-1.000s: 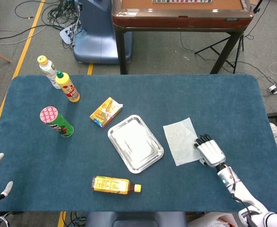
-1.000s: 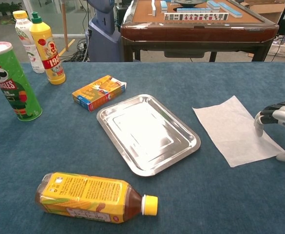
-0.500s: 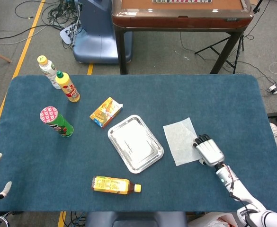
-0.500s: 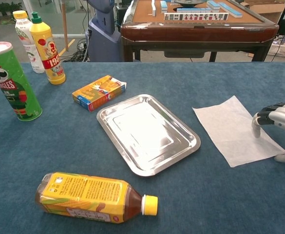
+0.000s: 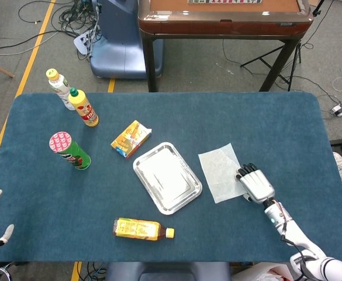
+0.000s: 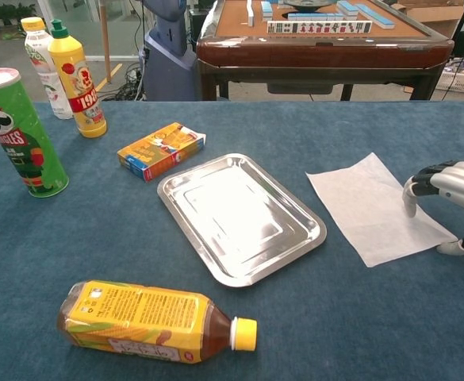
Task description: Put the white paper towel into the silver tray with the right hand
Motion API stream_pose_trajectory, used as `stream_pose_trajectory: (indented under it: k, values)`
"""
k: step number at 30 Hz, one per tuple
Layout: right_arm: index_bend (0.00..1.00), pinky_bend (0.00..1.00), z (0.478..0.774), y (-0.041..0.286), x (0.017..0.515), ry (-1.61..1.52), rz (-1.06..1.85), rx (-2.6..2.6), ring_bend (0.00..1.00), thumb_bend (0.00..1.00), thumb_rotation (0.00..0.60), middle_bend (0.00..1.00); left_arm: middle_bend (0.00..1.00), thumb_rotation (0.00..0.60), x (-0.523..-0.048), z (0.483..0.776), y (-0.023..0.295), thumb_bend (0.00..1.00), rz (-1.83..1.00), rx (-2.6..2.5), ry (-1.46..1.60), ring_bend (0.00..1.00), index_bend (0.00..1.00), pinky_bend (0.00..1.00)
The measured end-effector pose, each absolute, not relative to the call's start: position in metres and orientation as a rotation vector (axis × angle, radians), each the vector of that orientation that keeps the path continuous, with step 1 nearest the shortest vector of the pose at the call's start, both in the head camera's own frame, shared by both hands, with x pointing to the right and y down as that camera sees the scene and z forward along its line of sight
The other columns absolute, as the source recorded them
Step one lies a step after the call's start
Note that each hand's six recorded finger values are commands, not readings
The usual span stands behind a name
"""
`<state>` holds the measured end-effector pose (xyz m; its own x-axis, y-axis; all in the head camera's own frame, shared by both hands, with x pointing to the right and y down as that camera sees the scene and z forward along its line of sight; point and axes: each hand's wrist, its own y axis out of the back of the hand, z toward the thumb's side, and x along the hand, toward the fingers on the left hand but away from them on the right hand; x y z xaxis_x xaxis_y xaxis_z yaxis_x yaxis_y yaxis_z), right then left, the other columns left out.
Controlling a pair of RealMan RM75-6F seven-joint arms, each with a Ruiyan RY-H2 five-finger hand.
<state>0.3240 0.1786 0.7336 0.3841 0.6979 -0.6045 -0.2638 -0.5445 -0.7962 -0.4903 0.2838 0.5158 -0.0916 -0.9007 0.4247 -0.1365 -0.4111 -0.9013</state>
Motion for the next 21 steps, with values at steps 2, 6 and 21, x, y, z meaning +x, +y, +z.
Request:
stream_pose_trajectory:
  k: [2,6,21]
  values:
    - [0.44,0.21,0.734,0.178,0.323,-0.382,1.316,-1.728,0.18,0.27,0.6,0.29,0.0,0.6,-0.491,0.516,0.284,0.27,-1.565,-1.557,1.15,0.0,0.0,0.0]
    - [0.44,0.21,0.734,0.175,0.319,-0.384,1.306,-1.733,0.18,0.27,0.6,0.29,0.0,0.6,-0.492,0.516,0.284,0.27,-1.57,-1.555,1.152,0.0,0.0,0.0]
    - [0.52,0.21,0.726,0.159,0.309,-0.451,1.255,-1.733,0.18,0.38,0.6,0.31,0.0,0.6,-0.492,0.516,0.282,0.27,-1.57,-1.554,1.15,0.0,0.0,0.0]
